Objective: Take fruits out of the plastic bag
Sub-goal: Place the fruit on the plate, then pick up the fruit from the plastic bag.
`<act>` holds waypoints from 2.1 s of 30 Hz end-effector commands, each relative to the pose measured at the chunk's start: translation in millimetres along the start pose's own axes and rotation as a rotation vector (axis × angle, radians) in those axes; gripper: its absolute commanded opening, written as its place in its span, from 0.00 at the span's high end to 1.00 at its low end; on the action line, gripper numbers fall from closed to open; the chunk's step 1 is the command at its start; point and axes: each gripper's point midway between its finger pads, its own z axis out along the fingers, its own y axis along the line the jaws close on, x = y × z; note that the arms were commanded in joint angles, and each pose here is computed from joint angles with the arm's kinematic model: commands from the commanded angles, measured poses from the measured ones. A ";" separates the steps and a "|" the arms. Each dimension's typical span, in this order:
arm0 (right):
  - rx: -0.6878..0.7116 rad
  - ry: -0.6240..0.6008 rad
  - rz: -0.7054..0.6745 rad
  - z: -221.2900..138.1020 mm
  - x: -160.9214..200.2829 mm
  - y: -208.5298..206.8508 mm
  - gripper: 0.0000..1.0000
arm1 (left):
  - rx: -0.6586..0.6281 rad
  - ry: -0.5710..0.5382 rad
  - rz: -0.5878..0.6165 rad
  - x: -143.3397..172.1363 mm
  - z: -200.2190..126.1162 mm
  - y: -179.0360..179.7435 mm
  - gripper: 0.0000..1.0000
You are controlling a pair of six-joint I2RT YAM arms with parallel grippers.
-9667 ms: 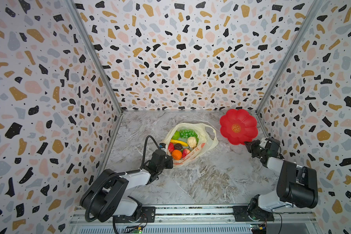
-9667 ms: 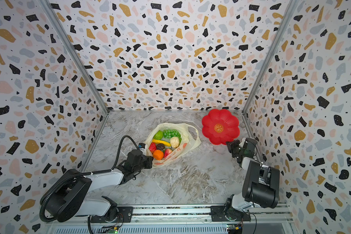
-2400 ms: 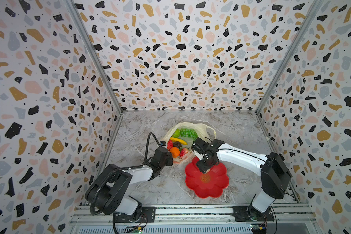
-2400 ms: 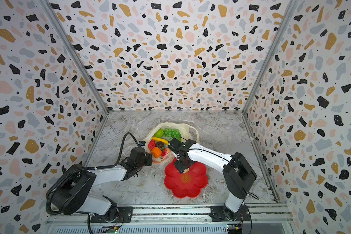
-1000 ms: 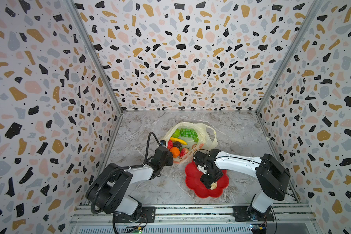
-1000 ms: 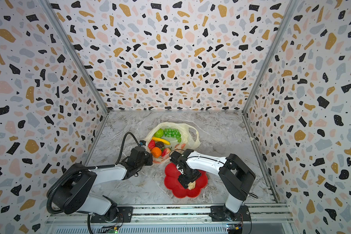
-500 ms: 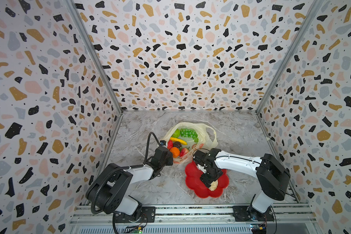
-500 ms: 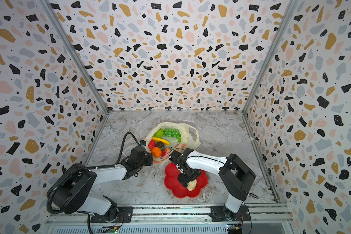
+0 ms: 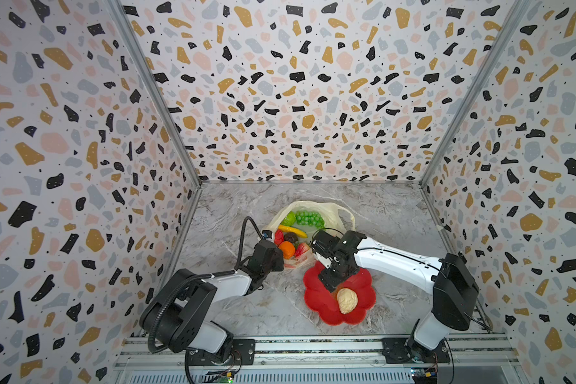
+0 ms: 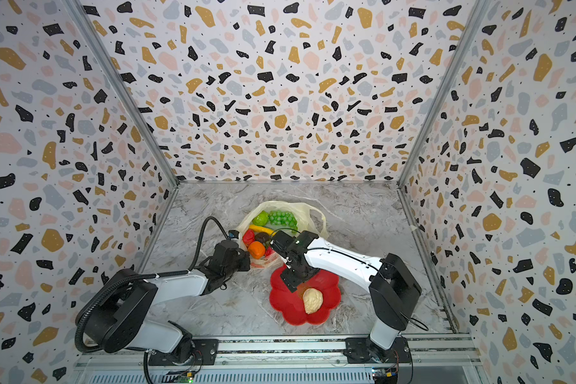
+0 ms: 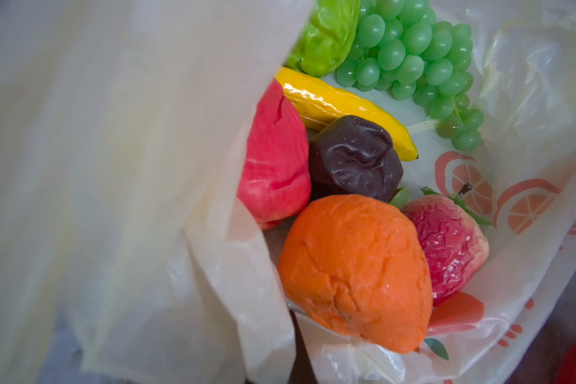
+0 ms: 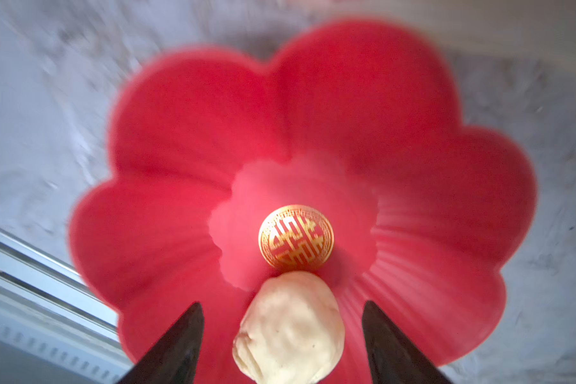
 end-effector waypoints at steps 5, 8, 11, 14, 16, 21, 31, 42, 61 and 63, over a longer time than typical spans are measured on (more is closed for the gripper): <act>-0.077 -0.379 -0.005 -49.3 -83.6 20.9 0.28 | 0.023 -0.080 -0.064 -15.4 -11.8 -0.4 0.97; -0.134 -0.492 -0.044 -52.3 -110.7 33.7 0.30 | 0.040 -0.081 -0.088 -14.0 -11.9 0.6 0.97; -0.161 -0.544 -0.080 -44.9 -131.3 41.7 0.31 | 0.054 -0.069 -0.113 -10.9 -9.2 2.5 0.97; -0.178 -0.548 -0.104 -27.6 -148.9 44.3 0.32 | 0.058 -0.054 -0.130 -7.6 -6.0 5.6 0.97; -0.172 -0.543 -0.109 -14.8 -158.1 40.2 0.32 | 0.056 -0.051 -0.137 -6.8 -5.2 7.9 0.97; -0.203 -0.557 -0.114 5.1 -178.5 28.7 0.27 | 0.040 -0.057 -0.138 -8.4 -6.0 12.4 0.97; -0.204 -0.543 -0.191 28.9 -199.7 37.0 0.29 | 0.033 -0.055 -0.138 -9.5 -4.5 14.1 0.97; -0.160 -0.491 -0.208 57.1 -210.1 40.9 0.34 | 0.037 -0.054 -0.141 -10.3 -3.9 15.0 0.97; -0.131 -0.516 -0.229 33.3 -210.2 50.8 0.56 | 0.040 -0.049 -0.145 -9.7 -3.0 15.0 0.97; -0.117 -0.532 -0.220 20.0 -208.5 48.0 0.56 | 0.037 -0.048 -0.144 -8.9 -2.9 15.9 0.97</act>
